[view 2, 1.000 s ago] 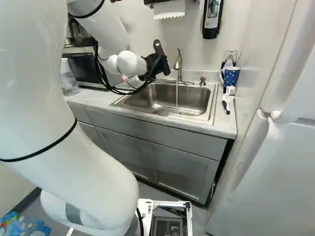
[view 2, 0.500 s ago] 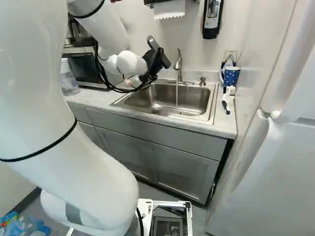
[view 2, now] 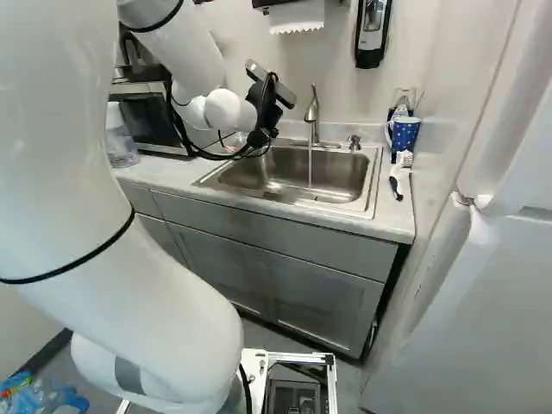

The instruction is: Rinse the cup and place it in the tray

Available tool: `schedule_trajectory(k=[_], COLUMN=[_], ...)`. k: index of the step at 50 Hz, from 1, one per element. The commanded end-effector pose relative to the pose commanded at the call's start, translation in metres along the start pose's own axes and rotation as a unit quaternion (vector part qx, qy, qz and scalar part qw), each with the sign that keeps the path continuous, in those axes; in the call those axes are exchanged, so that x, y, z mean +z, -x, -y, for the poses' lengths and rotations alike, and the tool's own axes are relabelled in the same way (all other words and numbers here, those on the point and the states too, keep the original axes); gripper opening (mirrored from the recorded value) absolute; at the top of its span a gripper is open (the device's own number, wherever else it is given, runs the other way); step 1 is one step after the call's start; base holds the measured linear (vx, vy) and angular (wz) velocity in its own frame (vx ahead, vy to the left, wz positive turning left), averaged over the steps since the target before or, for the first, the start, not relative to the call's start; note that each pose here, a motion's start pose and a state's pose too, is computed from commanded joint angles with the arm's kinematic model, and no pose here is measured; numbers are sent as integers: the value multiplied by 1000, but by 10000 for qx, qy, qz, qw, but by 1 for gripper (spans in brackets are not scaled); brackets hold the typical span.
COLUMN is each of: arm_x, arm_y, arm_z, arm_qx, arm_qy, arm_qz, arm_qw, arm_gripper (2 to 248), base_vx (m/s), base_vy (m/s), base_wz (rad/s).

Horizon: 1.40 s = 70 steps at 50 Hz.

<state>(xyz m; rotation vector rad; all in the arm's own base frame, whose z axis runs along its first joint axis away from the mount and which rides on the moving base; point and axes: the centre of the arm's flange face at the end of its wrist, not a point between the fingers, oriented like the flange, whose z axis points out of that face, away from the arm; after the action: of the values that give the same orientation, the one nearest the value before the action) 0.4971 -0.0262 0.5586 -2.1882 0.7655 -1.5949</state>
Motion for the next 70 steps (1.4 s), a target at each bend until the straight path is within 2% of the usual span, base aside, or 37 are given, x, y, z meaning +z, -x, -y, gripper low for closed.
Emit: schedule_trajectory(k=[10,21,31,41,62,70], arm_x=[0,0,0,0,0,7], arm_y=[0,0,0,0,0,-2], arm_z=[0,0,0,0,0,10], arm_qx=[-525,-1101,-1621,-2137,-2138,-2159], arm_qy=[0,0,0,0,-4,-83], arm_qz=[0,0,0,0,2,-20], arm_qw=[9986,9939,9868,9769,9769,9764], arm_gripper=[126,126,126,126,126,126], base_vx=[0,0,0,0,0,0], base_vy=[0,0,0,0,0,0], base_wz=[0,0,0,0,0,0])
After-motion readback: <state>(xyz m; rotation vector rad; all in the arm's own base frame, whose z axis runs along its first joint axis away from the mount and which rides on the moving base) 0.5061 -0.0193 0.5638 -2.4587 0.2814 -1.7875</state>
